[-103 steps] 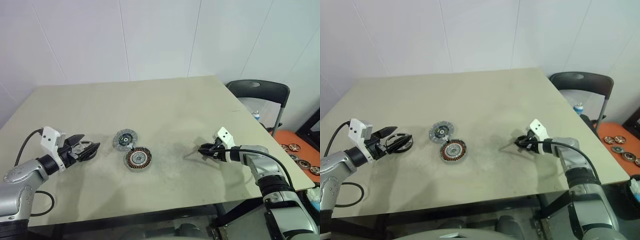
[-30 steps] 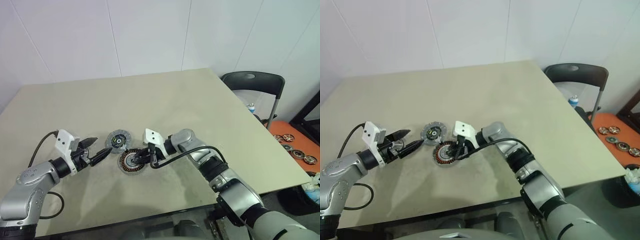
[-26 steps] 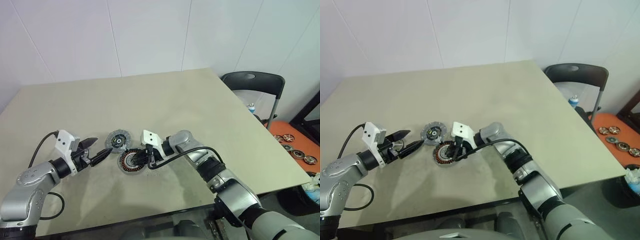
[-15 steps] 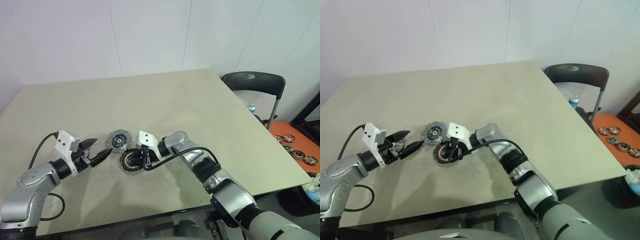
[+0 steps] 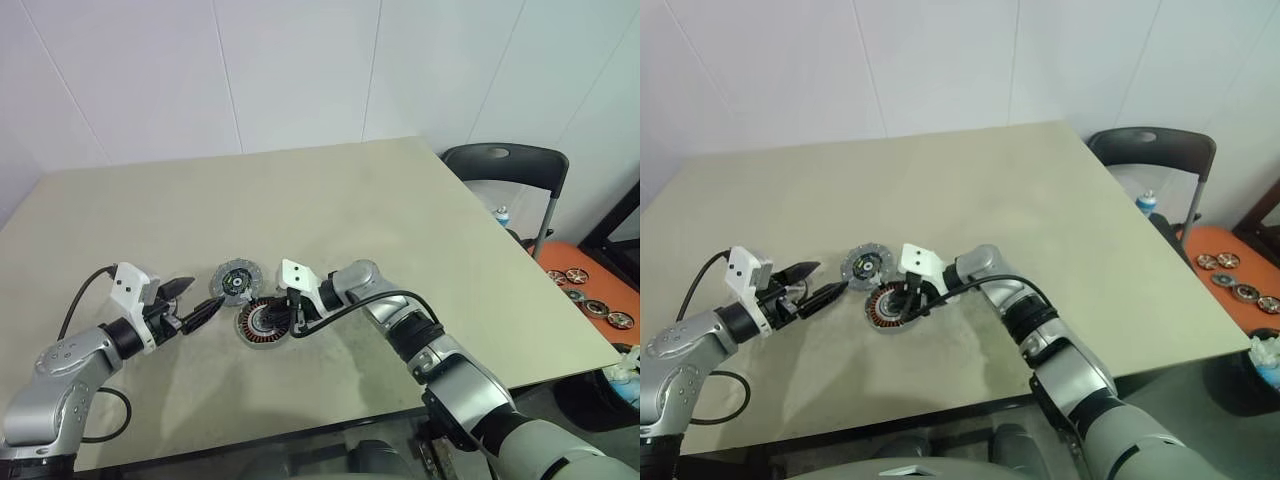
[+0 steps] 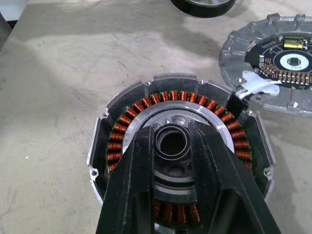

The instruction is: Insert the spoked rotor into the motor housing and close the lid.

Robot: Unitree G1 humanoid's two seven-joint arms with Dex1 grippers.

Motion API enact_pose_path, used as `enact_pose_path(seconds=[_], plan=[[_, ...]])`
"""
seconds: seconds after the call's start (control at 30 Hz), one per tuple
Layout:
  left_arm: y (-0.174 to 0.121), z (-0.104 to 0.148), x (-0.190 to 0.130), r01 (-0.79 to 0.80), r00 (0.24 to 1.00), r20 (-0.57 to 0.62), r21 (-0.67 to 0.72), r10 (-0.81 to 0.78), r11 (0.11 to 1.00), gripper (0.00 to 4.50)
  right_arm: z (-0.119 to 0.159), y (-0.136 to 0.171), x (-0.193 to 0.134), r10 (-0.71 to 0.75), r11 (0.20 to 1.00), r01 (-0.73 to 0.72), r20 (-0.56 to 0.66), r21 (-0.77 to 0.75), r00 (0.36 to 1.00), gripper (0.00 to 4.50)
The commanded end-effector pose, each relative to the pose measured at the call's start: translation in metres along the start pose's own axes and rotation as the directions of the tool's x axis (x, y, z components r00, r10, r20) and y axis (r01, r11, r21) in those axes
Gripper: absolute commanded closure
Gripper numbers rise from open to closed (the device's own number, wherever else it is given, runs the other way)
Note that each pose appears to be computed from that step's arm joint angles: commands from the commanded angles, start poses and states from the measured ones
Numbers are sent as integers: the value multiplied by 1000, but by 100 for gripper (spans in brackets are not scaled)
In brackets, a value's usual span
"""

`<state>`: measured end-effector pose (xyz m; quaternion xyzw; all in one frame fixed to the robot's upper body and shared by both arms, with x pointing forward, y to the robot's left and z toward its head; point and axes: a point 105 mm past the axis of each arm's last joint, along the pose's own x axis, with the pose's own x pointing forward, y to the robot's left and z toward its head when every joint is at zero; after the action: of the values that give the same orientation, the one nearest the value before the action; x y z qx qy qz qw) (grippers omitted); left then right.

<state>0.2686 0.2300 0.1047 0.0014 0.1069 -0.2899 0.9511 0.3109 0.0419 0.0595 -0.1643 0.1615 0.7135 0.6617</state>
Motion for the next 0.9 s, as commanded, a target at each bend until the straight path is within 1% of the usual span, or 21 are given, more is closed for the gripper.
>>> enact_pose_path(seconds=[0.03,0.23,0.9], plan=[[-1,15,-2,-5,999,50,38,4,999,18,14,-4,0,-13,999,15,31,-38,999,383],[-1,13,-4,-13,999,48,34,11,999,18,11,-9,1,-45,999,46,33,-23,998,383],[-2,12,-3,-15,999,51,27,13,1000,18,7,-12,0,-66,998,66,35,-12,997,383]])
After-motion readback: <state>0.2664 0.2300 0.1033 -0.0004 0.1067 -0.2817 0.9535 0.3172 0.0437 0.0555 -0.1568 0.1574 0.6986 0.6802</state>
